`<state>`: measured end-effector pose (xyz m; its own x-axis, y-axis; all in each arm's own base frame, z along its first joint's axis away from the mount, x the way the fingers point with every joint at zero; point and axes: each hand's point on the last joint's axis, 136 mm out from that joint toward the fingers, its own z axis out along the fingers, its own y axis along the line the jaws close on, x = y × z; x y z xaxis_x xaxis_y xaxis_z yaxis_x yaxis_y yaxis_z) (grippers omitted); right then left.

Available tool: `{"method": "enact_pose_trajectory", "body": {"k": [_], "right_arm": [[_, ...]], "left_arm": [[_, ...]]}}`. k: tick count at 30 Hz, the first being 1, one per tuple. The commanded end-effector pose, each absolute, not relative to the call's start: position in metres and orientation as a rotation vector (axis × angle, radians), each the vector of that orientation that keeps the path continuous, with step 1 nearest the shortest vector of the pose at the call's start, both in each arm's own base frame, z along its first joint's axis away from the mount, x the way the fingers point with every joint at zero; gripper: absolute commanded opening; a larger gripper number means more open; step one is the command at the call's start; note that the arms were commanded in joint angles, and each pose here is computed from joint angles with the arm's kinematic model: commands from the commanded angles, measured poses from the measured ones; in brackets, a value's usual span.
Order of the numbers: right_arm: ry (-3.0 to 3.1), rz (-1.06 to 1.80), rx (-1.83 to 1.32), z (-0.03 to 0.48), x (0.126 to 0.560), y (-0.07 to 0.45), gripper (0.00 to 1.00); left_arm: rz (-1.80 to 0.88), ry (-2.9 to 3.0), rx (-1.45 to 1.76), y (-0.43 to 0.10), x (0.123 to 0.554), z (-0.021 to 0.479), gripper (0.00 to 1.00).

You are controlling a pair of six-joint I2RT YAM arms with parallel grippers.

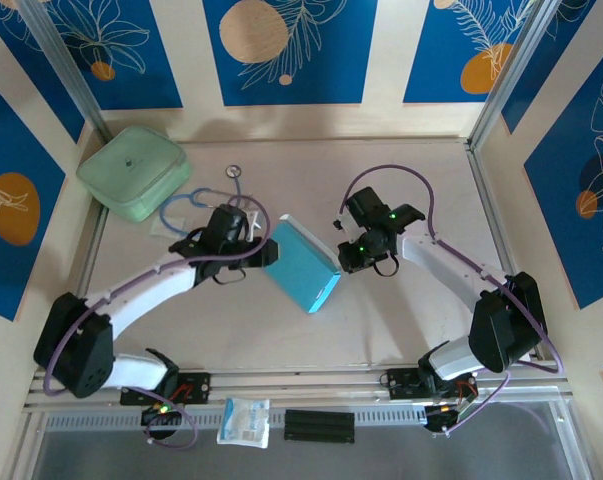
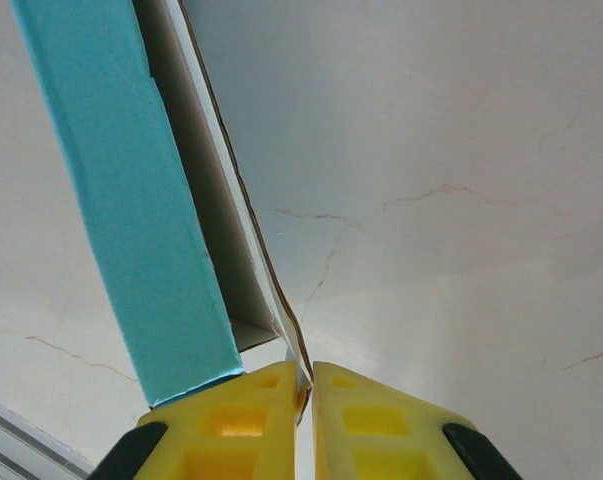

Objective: Fold the paper box

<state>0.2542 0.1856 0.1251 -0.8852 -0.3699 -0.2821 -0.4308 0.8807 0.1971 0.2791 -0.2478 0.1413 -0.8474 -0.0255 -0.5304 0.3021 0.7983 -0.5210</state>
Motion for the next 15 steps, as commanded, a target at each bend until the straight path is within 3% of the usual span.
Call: {"method": "enact_pose_trajectory", "body": {"k": [1, 6, 10, 15], "right_arm": [[2.792, 0.361, -0.586, 0.134, 0.262, 0.191, 0.12], [2.717, 0.300, -0.649, 0.139, 0.272, 0.194, 0.07], [2.592, 0.242, -0.835, 0.147, 0.279, 0.201, 0.00], [2.377, 0.174, -1.095, 0.165, 0.285, 0.211, 0.00]], "left_arm": [[-0.893, 2.350, 0.192, -0.257, 0.269, 0.152, 0.33], [-0.820, 2.283, 0.163, -0.242, 0.257, 0.148, 0.32], [-0.698, 2.217, 0.176, -0.223, 0.262, 0.173, 0.33], [-0.487, 2.139, 0.229, -0.194, 0.266, 0.210, 0.34]]}}
